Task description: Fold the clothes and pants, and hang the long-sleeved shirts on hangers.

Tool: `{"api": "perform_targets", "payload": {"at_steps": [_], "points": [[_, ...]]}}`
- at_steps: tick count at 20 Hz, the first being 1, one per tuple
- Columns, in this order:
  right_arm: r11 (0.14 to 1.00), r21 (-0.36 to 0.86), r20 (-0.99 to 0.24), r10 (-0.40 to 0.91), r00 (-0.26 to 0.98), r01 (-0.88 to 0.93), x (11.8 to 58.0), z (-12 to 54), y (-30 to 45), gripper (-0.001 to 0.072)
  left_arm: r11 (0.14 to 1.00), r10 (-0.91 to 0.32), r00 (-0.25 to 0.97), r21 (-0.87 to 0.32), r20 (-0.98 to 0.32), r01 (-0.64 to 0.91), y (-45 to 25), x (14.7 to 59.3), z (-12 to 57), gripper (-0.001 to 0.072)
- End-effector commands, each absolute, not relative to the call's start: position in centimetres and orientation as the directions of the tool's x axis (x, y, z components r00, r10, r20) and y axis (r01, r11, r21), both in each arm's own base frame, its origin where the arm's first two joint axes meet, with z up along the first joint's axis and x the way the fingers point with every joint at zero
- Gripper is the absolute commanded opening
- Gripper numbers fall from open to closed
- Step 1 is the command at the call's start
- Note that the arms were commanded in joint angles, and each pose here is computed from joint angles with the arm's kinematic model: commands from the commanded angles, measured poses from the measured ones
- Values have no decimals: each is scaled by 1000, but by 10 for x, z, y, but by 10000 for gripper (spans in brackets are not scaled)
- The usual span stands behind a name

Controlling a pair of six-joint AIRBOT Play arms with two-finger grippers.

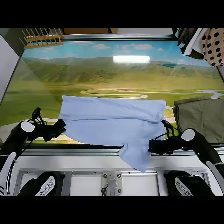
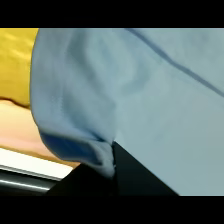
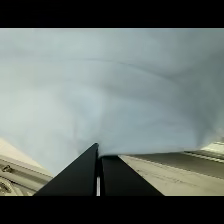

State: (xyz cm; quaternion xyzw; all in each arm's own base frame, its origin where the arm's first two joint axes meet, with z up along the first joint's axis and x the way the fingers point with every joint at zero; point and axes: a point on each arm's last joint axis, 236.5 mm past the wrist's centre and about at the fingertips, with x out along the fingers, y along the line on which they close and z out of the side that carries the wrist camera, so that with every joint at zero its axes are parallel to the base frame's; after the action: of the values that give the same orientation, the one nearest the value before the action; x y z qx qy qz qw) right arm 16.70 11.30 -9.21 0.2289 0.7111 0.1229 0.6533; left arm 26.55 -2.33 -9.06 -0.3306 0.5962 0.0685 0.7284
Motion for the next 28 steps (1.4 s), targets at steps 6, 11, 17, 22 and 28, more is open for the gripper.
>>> {"api": "perform_targets", "payload": {"at_steps": [6,11,17,22,28], "points": [[974,221,-974,218,-68,-44,175,-30,50,12,852,-265,109,-285,-958,-440,-6,181,-67,10],[980,190,-979,194,69,-55,239,4,45,11,879,-246,179,-297,-953,-373,-4,215,-34,10],[981,187,-960,192,203,-46,336,5,44,11,908,-256,147,-290,-955,-302,-7,297,-40,10],[978,209,-933,205,296,-18,394,-20,47,12,905,-268,100,-286,-958,-317,3,346,-61,10],[932,358,-810,282,514,53,458,-12,66,38,900,-288,89,-301,-953,-314,1,386,-77,49]]}}
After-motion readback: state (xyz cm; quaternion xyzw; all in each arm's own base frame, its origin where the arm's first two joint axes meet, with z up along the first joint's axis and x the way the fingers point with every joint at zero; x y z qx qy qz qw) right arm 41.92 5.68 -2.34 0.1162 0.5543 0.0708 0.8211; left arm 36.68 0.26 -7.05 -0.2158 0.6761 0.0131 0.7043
